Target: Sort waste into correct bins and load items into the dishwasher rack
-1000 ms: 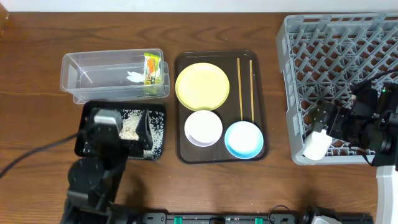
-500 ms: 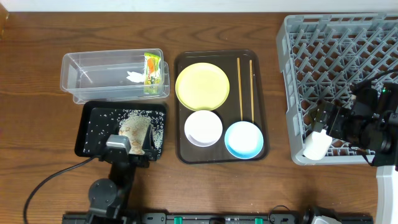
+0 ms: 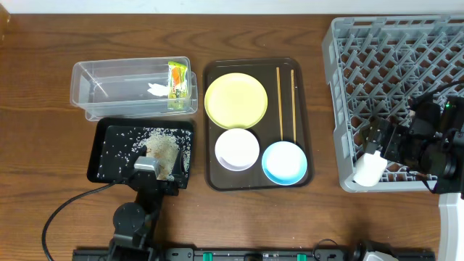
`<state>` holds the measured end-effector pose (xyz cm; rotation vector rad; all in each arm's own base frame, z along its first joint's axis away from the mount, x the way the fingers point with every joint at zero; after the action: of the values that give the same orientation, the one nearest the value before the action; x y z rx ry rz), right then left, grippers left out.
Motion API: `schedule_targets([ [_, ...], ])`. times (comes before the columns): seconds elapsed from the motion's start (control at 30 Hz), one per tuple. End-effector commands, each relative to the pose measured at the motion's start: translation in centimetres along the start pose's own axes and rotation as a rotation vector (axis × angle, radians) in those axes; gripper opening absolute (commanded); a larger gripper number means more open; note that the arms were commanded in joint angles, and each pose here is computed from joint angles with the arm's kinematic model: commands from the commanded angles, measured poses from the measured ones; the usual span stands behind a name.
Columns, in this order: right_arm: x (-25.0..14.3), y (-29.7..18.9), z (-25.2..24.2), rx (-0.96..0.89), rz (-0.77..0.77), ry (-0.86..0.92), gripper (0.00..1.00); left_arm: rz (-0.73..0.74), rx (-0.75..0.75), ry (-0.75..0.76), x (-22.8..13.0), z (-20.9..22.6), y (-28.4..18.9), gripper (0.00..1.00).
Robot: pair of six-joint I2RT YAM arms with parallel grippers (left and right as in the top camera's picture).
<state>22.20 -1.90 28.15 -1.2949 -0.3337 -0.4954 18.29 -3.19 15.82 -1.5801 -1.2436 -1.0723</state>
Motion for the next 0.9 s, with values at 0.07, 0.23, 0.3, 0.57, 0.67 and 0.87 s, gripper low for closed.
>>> schedule_targets([
  [0.07,0.2,-0.2,0.4,0.005,-0.005,-0.022,0.99,0.048,0.031,-0.003,-1.2,0.6,0.0,0.9],
  [0.23,0.2,-0.2,0.4,0.005,-0.005,-0.022,0.99,0.052,0.032,-0.003,-1.2,0.6,0.1,0.9],
  [0.3,0.2,-0.2,0.4,0.004,-0.006,-0.023,0.99,0.052,0.033,-0.003,-1.2,0.6,0.1,0.91],
  [0.57,1.3,-0.3,1.3,0.094,-0.053,0.19,0.99,0.052,0.033,-0.003,-1.2,0.6,0.1,0.91],
  [0.67,1.9,-0.5,3.7,0.277,-0.076,0.075,0.88,0.052,0.032,-0.003,-1.2,0.6,0.1,0.91],
  [0.87,-2.3,1.9,8.1,0.243,0.148,-0.153,0.84,0.052,0.032,-0.003,-1.2,0.6,0.1,0.9],
])
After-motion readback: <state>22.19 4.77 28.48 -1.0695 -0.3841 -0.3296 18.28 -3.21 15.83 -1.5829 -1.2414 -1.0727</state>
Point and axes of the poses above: each gripper's point midway between its finger pads, its own y axis out along the fingers, its own z axis along the line the jaws close on, x = y × z, the point moved 6 cm from there along -y, back along the fingers, and after that the axes turned 10 degrees about -y, right-handed, at the moved point
